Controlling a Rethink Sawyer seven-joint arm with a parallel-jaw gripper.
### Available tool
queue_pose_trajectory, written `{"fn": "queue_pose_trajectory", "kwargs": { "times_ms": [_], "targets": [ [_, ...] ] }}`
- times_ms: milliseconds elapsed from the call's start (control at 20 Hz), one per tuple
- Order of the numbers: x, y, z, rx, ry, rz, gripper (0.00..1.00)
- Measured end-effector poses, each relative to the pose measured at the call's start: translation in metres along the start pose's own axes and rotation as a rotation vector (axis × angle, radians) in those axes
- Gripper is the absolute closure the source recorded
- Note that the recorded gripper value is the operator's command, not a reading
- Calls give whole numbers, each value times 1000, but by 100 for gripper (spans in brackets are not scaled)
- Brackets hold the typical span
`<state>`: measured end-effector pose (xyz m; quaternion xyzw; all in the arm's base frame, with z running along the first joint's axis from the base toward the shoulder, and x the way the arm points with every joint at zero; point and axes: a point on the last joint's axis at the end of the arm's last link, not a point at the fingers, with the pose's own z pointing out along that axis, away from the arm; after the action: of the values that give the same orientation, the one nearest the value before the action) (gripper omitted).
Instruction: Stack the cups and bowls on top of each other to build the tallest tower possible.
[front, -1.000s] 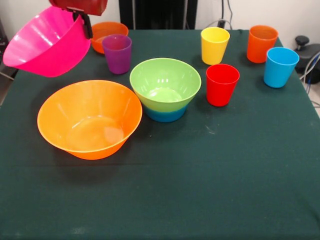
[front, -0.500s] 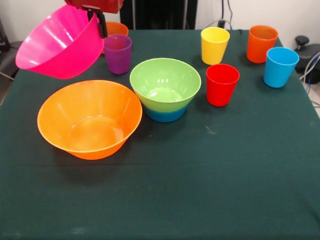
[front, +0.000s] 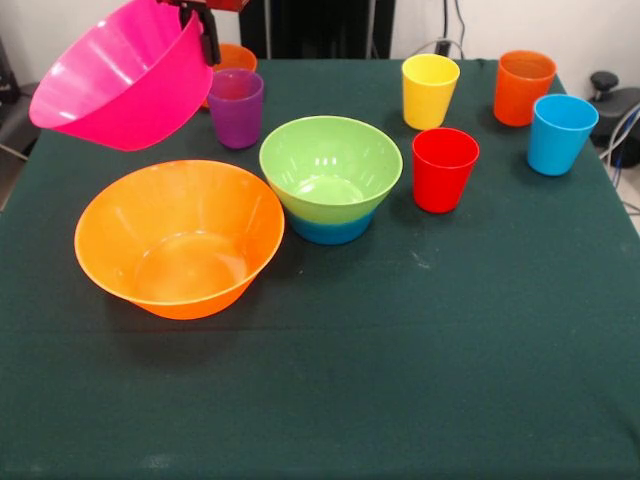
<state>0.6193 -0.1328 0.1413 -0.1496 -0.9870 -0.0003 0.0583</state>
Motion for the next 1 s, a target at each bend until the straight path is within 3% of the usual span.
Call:
{"fn": "queue_pose_trajectory", "kwargs": {
  "times_ms": [450, 1000],
  "targets": [
    [5, 14, -11, -4, 1, 10, 100],
    [25, 55, -5, -8, 43, -23, 100]
  ]
}}
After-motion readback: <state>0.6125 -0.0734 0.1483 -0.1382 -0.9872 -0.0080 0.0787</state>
